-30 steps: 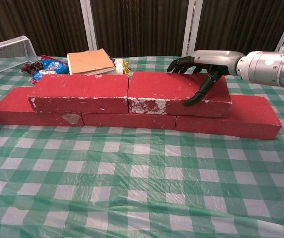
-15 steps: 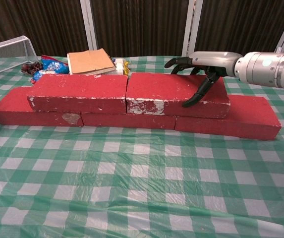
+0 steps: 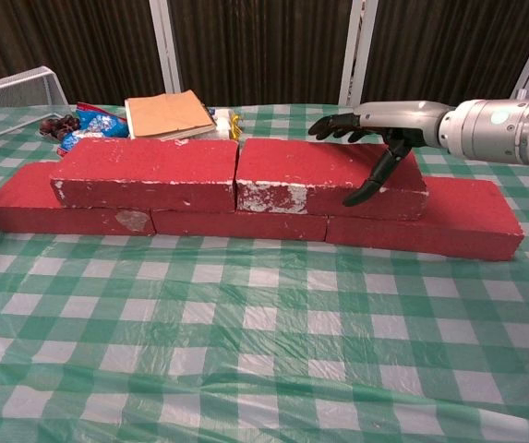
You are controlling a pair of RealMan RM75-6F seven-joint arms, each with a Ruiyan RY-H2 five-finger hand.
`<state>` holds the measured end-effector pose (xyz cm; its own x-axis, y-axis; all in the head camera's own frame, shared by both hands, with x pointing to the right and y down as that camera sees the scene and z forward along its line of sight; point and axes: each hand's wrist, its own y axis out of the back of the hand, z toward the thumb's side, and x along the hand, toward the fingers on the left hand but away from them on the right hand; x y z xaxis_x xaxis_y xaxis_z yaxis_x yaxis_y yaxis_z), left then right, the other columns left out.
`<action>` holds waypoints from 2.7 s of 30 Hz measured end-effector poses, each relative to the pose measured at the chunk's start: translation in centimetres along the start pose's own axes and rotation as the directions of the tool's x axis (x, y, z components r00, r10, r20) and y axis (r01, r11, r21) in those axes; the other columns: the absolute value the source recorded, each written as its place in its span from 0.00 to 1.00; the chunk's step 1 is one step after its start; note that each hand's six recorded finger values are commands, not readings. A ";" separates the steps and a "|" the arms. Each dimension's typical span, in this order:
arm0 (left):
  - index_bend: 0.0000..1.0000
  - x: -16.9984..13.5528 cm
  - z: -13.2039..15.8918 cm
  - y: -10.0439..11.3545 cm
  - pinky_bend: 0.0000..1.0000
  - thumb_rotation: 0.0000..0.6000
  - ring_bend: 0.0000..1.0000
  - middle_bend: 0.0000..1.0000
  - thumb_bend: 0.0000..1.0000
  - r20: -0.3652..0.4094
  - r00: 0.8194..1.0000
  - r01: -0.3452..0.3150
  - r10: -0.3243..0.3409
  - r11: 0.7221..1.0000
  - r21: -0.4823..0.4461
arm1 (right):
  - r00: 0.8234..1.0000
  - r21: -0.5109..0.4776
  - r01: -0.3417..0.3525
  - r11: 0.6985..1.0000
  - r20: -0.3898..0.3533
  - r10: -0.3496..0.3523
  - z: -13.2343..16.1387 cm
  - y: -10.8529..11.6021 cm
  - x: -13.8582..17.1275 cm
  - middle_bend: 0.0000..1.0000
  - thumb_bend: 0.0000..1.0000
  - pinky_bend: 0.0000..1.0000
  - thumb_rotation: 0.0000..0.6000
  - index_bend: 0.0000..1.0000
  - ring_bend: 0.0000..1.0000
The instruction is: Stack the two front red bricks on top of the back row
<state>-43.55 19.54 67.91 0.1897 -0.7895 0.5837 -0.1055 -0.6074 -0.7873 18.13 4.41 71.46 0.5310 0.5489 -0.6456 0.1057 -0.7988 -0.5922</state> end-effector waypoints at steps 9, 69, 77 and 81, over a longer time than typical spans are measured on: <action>0.00 -0.1 0.1 0.1 0.02 1.00 0.00 0.00 0.26 0.005 1.000 -0.005 0.005 1.000 0.002 | 0.998 -0.040 0.055 0.998 -0.028 -0.057 0.2 1.3 1.4 0.04 0.07 0.06 1.00 0.00 0.00; 0.00 -0.6 0.6 0.7 0.02 1.00 0.00 0.00 0.27 0.013 0.999 -0.034 0.034 0.999 0.015 | 0.991 0.035 0.082 0.996 0.100 -0.085 -9.0 -0.6 11.8 0.02 0.07 0.03 0.89 0.10 0.00; 0.00 -1.7 1.0 2.5 0.02 1.00 0.00 0.00 0.29 0.007 0.991 -0.131 0.130 0.991 0.043 | 0.942 0.165 0.294 0.942 0.118 -0.314 -9.2 -0.9 18.7 0.00 0.07 0.00 0.90 0.00 0.00; 0.00 -2.8 1.1 4.0 0.02 1.00 0.00 0.00 0.30 -0.003 0.978 -0.206 0.207 0.974 0.093 | 0.890 0.318 0.340 0.885 0.195 -0.412 -9.1 -2.2 23.3 0.00 0.07 0.00 0.92 0.00 0.00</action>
<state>-43.47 19.40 62.88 0.1605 -0.8984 0.4088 -0.0513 -0.4211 -0.9055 37.89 16.77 62.11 0.2654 0.8658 -0.4242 0.0070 -0.4417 -0.8971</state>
